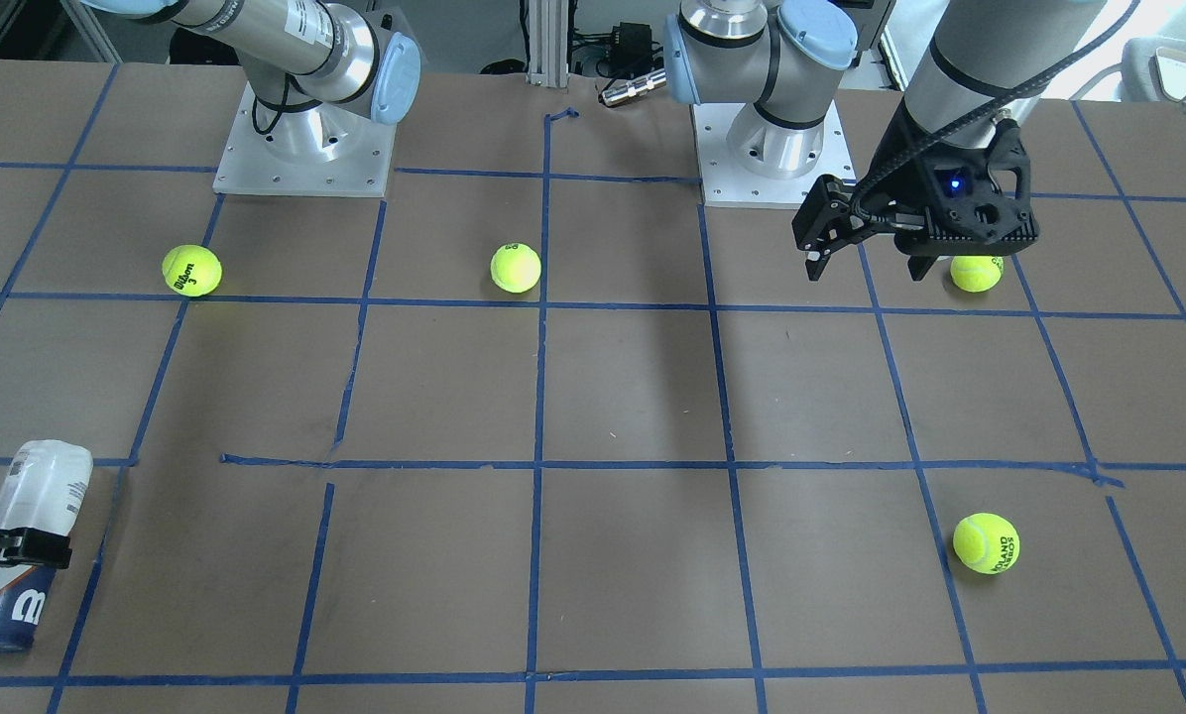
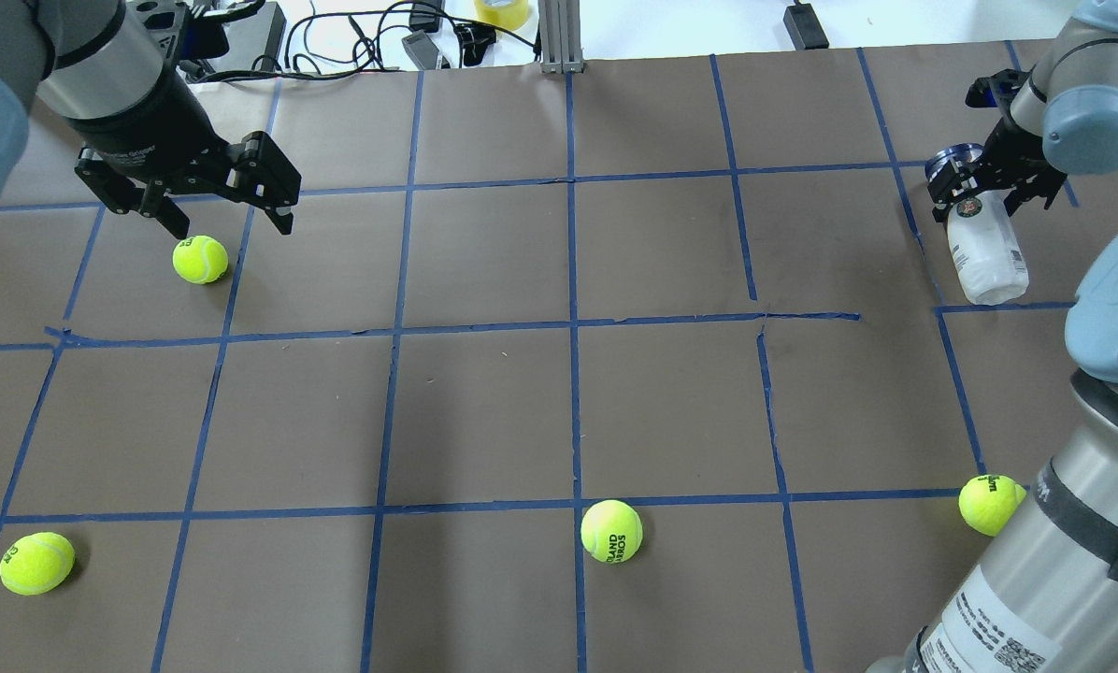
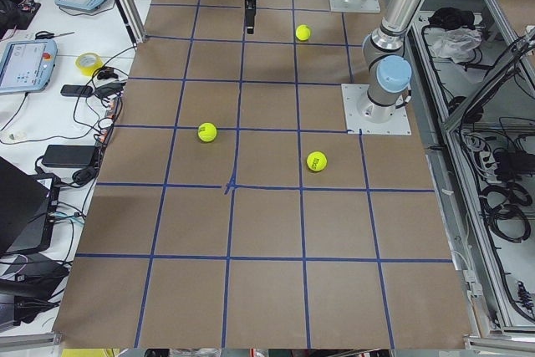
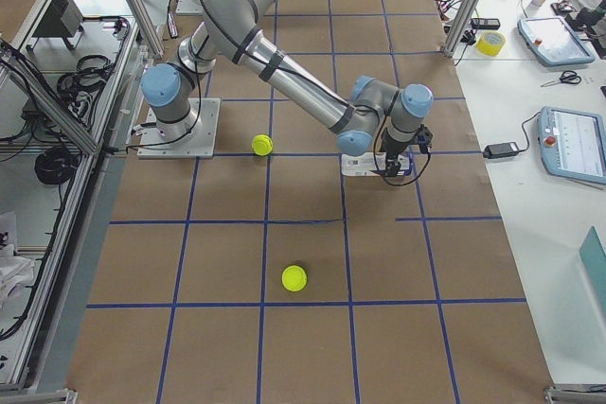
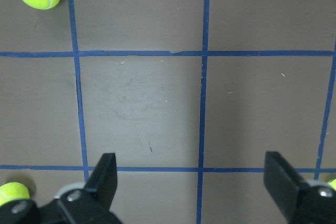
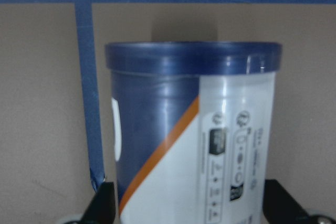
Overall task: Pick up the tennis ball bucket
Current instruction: 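Lower the right gripper around the upright white tennis ball can and close, then carry the can with the right gripper toward the table center, tilting it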
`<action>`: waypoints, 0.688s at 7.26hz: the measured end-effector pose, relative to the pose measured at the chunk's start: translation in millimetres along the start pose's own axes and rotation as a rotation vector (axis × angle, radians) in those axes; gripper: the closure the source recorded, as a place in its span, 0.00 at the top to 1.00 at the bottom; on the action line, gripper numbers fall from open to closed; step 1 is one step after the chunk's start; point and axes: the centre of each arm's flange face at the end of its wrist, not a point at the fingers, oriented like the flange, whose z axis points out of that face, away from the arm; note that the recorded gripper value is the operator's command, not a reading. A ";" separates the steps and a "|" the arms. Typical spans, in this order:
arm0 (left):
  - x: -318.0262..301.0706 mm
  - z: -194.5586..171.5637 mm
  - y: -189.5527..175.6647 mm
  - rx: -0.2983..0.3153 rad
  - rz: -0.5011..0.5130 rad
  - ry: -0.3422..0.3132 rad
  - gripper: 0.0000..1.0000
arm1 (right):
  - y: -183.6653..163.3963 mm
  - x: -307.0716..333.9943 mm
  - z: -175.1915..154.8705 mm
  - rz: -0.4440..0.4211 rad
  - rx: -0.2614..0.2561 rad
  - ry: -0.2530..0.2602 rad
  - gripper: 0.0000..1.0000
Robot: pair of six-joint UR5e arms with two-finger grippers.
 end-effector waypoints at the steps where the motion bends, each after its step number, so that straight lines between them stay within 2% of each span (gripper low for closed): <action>1: 0.0 0.0 0.0 0.000 0.000 0.000 1.00 | 1.5 -0.7 4.6 -0.005 -0.008 -0.004 1.00; 3: 0.0 0.2 0.0 0.000 0.001 0.000 1.00 | 3.5 -0.8 9.1 -0.007 -0.017 -0.007 0.89; 4: 0.1 0.6 -0.1 0.000 0.000 0.001 1.00 | 4.0 -0.9 10.7 -0.009 -0.020 -0.007 0.75; 5: 0.1 0.9 -0.3 -0.001 0.000 0.001 1.00 | 4.5 -0.9 12.3 -0.014 -0.022 -0.006 0.68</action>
